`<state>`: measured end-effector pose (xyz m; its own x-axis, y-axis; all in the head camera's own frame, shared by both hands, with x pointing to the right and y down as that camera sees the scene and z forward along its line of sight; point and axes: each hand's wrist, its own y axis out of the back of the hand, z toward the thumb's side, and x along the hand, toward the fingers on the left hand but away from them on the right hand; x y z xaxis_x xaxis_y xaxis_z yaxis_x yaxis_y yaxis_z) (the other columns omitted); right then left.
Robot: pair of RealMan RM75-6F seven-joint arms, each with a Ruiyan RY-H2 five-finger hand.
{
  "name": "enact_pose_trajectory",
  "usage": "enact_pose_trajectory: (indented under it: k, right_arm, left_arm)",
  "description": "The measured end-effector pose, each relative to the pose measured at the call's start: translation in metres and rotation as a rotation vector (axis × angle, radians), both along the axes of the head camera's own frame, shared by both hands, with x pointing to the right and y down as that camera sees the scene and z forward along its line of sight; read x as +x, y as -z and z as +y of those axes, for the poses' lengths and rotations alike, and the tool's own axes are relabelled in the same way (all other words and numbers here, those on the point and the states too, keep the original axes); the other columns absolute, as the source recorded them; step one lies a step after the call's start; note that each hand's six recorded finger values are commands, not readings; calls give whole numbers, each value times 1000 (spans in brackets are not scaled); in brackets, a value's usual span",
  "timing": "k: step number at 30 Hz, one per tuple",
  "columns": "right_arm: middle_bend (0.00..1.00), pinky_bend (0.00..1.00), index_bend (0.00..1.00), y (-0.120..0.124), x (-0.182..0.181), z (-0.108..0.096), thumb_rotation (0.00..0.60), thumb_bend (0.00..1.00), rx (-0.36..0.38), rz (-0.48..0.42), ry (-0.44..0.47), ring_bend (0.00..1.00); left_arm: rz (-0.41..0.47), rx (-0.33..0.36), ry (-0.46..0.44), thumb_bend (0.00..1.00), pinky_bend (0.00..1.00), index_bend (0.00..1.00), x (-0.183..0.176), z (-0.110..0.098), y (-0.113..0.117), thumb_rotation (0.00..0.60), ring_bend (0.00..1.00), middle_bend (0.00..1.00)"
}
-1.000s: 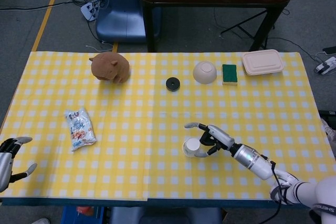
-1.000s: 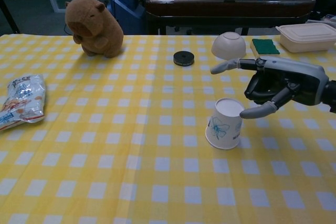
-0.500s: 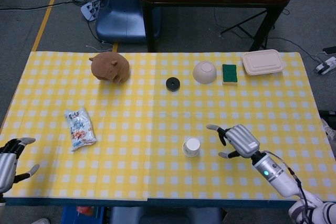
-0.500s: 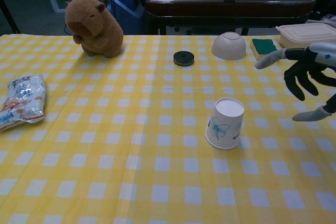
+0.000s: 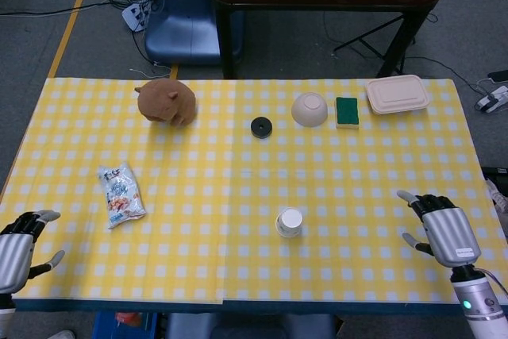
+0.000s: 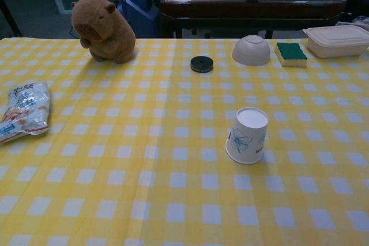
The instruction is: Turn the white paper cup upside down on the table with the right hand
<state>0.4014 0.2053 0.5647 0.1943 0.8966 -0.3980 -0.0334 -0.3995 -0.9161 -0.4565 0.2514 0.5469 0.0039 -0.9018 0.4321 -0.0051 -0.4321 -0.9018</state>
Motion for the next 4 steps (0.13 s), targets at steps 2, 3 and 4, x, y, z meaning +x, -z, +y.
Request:
enact_pose_trajectory:
  k: [2, 3, 4]
  right_arm:
    - [399, 374, 241, 3, 7, 2, 600, 0, 15, -1, -14, 329]
    - [399, 374, 241, 5, 9, 3, 600, 0, 17, -1, -17, 329]
    - [399, 374, 242, 7, 11, 4, 600, 0, 22, -3, -17, 329]
  left_arm:
    - [-2, -5, -3, 188, 397, 349, 1, 1, -2, 600, 235, 293]
    - [-3, -7, -4, 188, 397, 350, 2, 1, -3, 600, 235, 293]
    - [-5, -9, -6, 188, 398, 350, 2, 2, -4, 600, 235, 293]
